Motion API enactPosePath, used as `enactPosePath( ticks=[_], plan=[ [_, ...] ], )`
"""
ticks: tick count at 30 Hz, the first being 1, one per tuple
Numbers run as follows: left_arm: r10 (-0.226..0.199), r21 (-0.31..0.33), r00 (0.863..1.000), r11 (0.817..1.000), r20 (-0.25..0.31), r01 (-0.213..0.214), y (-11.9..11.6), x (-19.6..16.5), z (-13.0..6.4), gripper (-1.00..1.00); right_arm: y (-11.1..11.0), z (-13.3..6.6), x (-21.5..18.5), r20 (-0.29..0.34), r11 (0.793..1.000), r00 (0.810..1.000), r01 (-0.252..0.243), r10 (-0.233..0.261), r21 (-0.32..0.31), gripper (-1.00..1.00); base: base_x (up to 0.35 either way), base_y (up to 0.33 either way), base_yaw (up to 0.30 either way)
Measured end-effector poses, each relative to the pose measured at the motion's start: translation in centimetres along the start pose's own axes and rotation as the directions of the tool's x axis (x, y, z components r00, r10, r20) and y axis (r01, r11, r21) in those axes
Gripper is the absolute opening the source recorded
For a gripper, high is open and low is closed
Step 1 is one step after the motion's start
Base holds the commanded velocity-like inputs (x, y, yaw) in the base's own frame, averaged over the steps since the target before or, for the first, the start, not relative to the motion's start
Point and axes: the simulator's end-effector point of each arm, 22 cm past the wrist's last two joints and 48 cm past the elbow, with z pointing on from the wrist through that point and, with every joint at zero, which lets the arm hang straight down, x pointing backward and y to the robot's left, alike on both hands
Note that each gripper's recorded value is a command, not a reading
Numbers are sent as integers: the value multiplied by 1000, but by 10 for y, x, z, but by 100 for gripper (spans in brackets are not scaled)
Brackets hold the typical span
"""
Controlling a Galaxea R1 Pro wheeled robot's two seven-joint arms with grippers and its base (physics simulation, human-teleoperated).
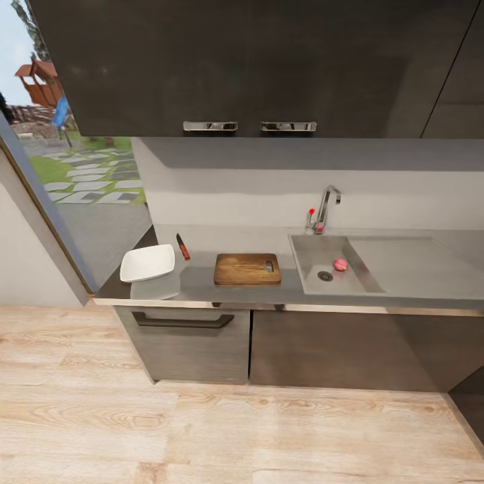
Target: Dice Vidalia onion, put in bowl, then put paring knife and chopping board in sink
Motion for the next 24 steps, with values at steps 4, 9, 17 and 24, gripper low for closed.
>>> enactPosePath(
  ticks=[4,9,17,24],
  plan=[
    [0,0,1000,1000,1,0,0,0,0,100,-23,18,-2,-51,999,998,24,-22,43,100,0,0,0],
    [1,1,1000,1000,1,-1,0,0,0,100,-45,37,-9,-103,995,995,13,-2,101,100,0,0,0],
    [1,1,1000,1000,1,-1,0,0,0,100,-63,63,-55,-28,990,999,-13,17,139,100,0,0,0],
    [0,0,1000,1000,2,0,0,-1,0,100,-72,86,-141,163,991,986,-52,31,126,100,0,0,0]
  ],
)
